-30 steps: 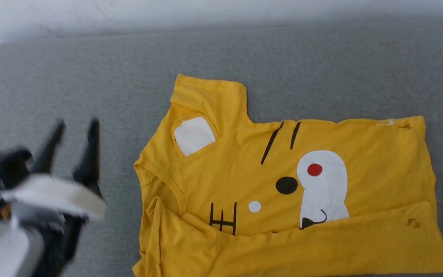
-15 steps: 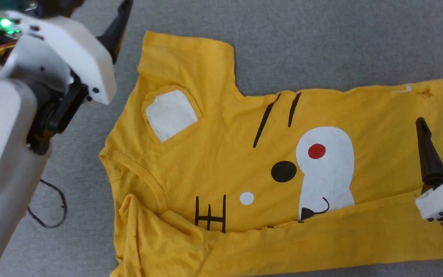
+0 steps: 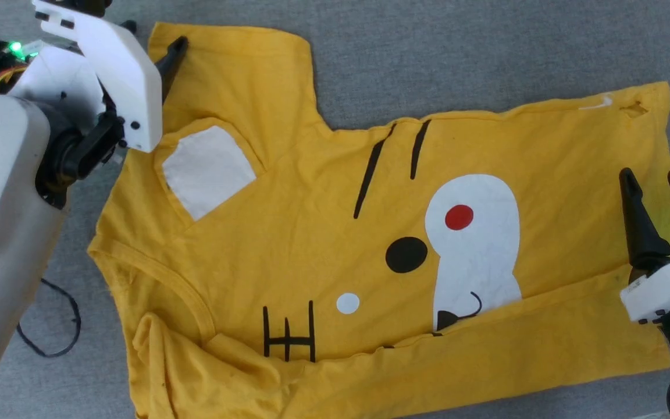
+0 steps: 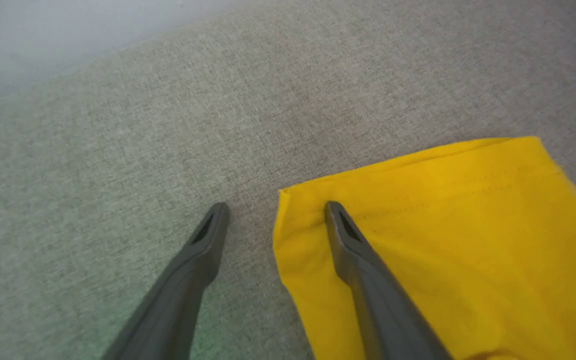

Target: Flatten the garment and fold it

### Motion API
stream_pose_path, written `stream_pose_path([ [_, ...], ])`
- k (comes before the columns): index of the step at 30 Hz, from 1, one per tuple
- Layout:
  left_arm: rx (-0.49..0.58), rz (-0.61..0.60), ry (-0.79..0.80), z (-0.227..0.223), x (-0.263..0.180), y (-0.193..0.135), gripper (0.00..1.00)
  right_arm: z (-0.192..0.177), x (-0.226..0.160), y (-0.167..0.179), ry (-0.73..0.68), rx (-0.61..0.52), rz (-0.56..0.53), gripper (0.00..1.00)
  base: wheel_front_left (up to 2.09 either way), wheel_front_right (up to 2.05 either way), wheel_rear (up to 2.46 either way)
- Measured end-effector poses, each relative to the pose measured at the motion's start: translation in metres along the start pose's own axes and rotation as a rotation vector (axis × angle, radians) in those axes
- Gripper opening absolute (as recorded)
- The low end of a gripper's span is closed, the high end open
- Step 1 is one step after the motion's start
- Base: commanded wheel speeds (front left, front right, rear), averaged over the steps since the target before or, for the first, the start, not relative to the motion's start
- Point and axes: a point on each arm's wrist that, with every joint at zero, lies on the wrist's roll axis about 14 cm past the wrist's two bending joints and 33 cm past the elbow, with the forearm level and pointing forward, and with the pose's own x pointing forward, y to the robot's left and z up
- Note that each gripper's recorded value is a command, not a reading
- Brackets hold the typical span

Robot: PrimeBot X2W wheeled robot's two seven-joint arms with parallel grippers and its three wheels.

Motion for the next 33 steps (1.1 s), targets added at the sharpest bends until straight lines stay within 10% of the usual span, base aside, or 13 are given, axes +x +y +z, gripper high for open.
stream_pose_path([
  [1, -0.006, -0.001, 0.01, -0.003, 0.003, 0.0, 1.0, -0.001, 0.001, -0.002, 0.004, -0.001, -0.005, 1.0, 0.0, 0.0, 0.0],
  [2, -0.008, -0.002, 0.015, -0.004, 0.005, 0.001, 0.11, -0.002, 0.001, -0.003, 0.006, -0.001, -0.008, 1.0, 0.0, 0.0, 0.0],
  [3, -0.016, -0.008, 0.019, -0.005, 0.007, 0.0, 0.0, -0.002, 0.002, -0.004, 0.006, -0.002, -0.011, 1.0, 0.0, 0.0, 0.0],
  [19, -0.026, 0.023, -0.053, 0.009, -0.023, 0.005, 0.0, 0.096, 0.024, -0.002, -0.15, -0.127, 0.06, 1.0, 0.0, 0.0, 0.0],
  [33, -0.053, 0.033, -0.028, -0.01, -0.016, 0.012, 0.0, 0.017, 0.072, -0.015, 0.253, -0.095, 0.049, 1.0, 0.0, 0.0, 0.0],
])
